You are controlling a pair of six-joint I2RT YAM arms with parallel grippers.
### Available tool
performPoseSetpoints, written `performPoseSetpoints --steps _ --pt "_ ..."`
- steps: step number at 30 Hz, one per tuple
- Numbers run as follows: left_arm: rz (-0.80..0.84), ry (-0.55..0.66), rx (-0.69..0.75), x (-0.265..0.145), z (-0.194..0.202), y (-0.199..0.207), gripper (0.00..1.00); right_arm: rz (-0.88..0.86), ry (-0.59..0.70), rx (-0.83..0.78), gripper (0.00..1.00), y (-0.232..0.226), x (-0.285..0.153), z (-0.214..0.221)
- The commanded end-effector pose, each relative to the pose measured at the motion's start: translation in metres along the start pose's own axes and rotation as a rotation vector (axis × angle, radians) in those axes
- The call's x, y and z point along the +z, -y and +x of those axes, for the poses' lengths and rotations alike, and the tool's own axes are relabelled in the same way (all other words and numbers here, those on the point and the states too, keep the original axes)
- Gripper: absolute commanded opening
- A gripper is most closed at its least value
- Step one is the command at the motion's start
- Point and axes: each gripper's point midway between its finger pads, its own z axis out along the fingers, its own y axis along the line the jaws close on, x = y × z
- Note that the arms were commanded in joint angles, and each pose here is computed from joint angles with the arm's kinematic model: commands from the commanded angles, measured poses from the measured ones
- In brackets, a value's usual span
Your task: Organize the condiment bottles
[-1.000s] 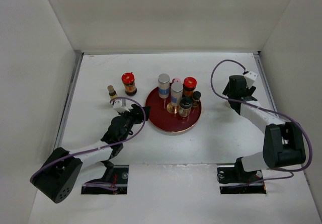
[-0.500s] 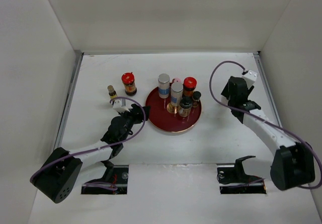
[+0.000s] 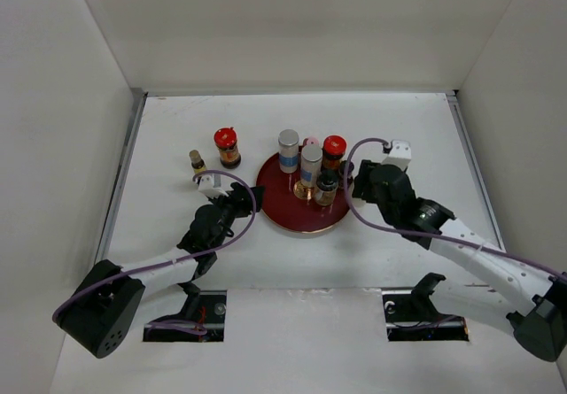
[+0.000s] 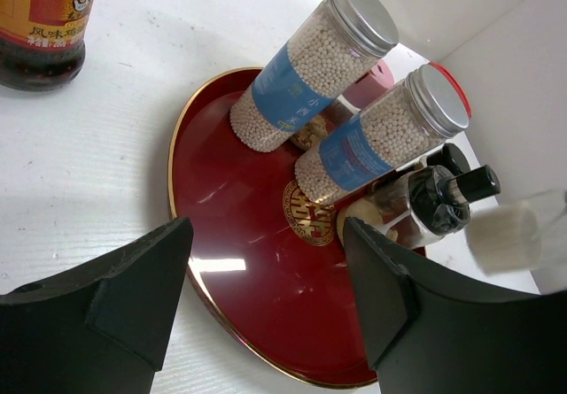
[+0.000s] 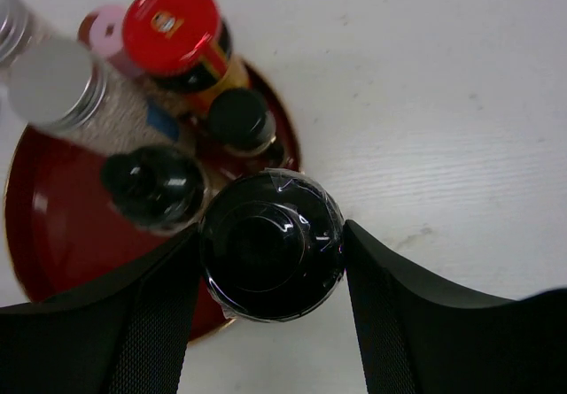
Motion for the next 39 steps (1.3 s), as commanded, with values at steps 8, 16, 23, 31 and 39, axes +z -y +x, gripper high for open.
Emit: performPoseSetpoints --steps 8,16,23,31,39 --pt "0.071 0.077 -0.027 0.004 -0.025 0.024 0.68 -0.183 -0.051 0.036 0.46 -0.068 -0.024 0.016" --pt "0.076 0.089 -0.028 0.002 -0.029 0.025 0.68 -0.358 -0.020 0.089 0.46 -0.122 -0.032 0.021" --pt "0.076 0.089 -0.028 0.001 -0.029 0.026 0.68 -0.405 0.008 0.109 0.46 -0.147 -0.023 0.027" --pt "0.072 0.091 -0.028 0.002 -0.030 0.024 0.68 -0.365 0.022 0.078 0.46 -0.151 0.000 0.048" --pt "0.058 0.087 -0.018 0.003 -0.029 0.020 0.68 -0.302 0.025 -0.049 0.48 -0.147 0.010 0.068"
